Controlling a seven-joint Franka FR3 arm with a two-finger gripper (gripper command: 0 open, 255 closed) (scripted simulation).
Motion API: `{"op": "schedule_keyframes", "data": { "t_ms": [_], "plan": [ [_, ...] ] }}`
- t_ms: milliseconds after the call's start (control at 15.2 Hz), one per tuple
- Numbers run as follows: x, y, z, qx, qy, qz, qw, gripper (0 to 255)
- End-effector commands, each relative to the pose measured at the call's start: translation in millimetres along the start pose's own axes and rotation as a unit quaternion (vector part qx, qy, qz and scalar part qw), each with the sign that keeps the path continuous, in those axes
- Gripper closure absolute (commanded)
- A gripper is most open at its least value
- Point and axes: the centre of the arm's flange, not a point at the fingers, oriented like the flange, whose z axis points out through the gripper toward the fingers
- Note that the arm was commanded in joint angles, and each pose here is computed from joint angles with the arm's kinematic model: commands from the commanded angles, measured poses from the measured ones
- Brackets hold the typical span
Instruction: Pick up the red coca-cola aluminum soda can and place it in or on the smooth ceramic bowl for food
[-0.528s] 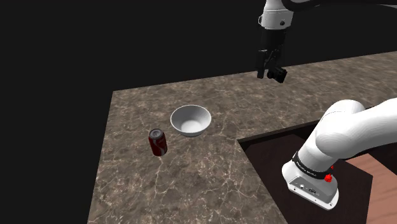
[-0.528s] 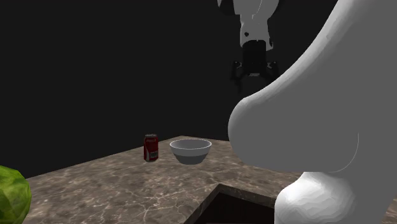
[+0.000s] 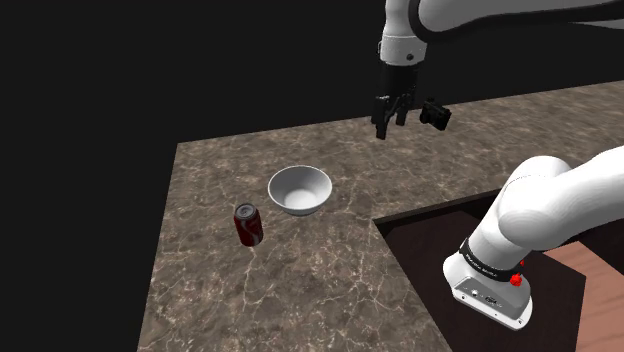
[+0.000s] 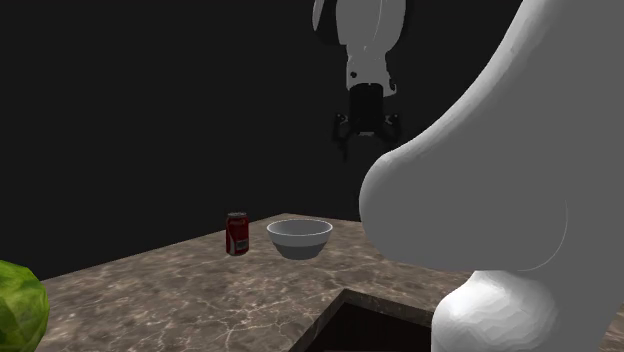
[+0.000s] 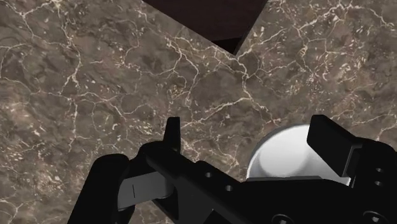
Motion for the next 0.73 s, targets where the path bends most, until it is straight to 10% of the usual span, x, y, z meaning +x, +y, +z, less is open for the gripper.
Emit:
{"op": "schedule_keyframes", "data": {
  "t_ms": [0,660],
  "plan": [
    [10.8,-24.5,8.7,0.0,0.004,-0.002,1.0,0],
    [64.1,-135.3,52.6,-0.002,0.019,-0.012,0.9997,0]
  ]
}}
